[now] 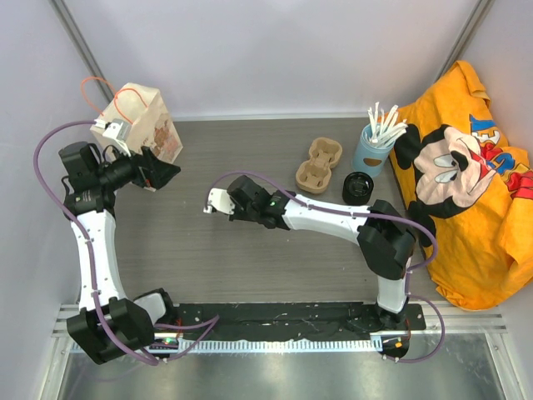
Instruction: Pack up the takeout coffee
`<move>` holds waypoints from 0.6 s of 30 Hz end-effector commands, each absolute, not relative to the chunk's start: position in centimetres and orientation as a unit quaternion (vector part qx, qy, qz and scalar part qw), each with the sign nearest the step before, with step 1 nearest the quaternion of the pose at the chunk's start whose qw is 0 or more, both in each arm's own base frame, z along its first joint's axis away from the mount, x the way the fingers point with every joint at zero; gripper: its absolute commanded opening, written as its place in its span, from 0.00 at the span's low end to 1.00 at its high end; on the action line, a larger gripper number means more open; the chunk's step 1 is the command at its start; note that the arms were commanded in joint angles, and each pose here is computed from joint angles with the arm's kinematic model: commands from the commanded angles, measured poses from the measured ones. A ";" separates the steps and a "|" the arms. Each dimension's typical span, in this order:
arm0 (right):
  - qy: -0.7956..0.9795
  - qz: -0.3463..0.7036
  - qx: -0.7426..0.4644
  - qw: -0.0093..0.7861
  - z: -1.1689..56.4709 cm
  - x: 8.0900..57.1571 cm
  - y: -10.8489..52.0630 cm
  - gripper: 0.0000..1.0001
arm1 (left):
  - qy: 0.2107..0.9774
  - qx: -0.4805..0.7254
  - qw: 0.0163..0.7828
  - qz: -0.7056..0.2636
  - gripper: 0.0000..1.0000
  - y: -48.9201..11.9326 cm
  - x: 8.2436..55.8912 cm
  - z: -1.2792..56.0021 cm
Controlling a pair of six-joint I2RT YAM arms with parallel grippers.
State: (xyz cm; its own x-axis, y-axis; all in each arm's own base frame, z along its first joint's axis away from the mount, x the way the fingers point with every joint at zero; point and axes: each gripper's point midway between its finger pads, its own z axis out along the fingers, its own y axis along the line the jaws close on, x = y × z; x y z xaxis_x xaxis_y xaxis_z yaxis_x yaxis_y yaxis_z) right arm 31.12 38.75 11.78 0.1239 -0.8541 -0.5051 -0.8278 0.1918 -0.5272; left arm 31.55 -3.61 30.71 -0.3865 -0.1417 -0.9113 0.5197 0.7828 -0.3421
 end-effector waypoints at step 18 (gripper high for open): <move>0.660 -0.015 -0.623 0.420 16.3 31.0 38.8 0.73 | 0.757 0.133 0.555 -0.319 1.00 -4.0 31.4 31.8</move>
State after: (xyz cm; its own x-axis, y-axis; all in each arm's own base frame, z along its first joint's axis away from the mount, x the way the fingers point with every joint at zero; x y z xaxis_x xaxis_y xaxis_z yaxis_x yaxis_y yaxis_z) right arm 30.79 38.19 11.04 0.1113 -0.8752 -0.4707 -0.8352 0.1743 -0.5216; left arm 31.52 -3.74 30.56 -0.3939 -0.1569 -0.9057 0.5202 0.7743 -0.3604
